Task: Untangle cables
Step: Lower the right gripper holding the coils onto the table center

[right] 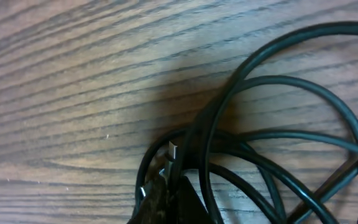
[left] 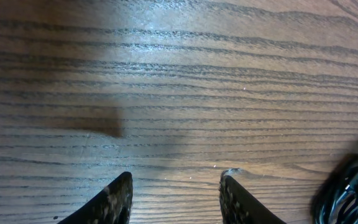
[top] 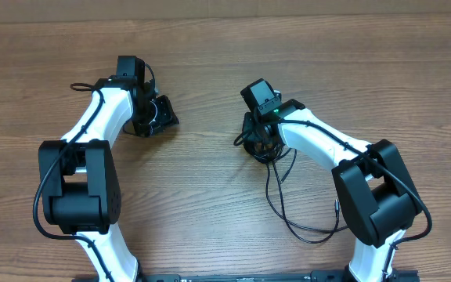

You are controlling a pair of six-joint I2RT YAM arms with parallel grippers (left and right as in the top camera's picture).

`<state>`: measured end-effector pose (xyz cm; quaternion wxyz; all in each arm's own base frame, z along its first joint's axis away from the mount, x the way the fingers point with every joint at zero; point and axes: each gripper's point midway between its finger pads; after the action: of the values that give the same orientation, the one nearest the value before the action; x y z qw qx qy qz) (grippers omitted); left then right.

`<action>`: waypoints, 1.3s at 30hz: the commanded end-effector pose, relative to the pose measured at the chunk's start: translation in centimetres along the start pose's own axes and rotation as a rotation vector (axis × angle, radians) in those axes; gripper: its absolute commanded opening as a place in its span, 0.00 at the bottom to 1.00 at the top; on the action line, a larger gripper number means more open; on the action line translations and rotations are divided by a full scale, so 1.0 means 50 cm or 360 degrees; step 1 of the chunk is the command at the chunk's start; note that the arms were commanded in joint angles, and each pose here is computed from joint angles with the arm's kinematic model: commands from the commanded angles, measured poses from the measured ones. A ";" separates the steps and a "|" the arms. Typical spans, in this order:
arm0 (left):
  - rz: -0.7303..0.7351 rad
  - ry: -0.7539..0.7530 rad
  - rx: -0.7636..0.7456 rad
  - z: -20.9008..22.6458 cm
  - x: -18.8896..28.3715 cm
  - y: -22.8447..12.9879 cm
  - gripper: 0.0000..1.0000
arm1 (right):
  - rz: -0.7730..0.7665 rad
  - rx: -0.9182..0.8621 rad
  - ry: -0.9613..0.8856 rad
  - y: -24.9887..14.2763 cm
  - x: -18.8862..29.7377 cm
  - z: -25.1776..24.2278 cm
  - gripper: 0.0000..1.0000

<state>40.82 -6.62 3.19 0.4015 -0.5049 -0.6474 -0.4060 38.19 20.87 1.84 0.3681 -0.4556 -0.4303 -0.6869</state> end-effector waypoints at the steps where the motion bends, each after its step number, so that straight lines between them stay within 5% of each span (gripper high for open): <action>1: 0.0014 -0.0019 0.0007 -0.008 -0.008 0.002 0.46 | 0.0032 -0.0215 -0.0096 -0.014 -0.024 -0.032 0.04; 13: 0.0014 -0.0020 0.0007 -0.008 -0.008 0.002 0.47 | 0.0729 -0.0007 0.0654 -0.169 -0.017 0.152 0.04; 22: 0.0035 -0.0104 -0.0010 -0.026 -0.007 -0.003 0.49 | 0.0687 0.0300 0.0872 -0.160 0.069 0.230 0.04; 30: 0.0034 -0.0099 -0.0011 -0.025 -0.007 -0.003 0.43 | 0.0367 0.0286 0.0577 -0.091 0.055 0.190 0.04; 39: 0.0034 -0.0102 -0.0022 -0.026 -0.007 -0.003 0.39 | 0.0570 0.0697 0.0823 -0.192 0.068 0.227 0.05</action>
<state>40.71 -7.42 3.47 0.3876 -0.5182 -0.6539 -0.3918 33.86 32.44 3.54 0.6038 -0.3216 -0.3676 -0.6300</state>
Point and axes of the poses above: each gripper's point midway between its finger pads, its own x axis back along the fingers, its own z axis along the line the jaws close on, y = z × x, and after that the axes turned 10 degrees about -x, right-handed
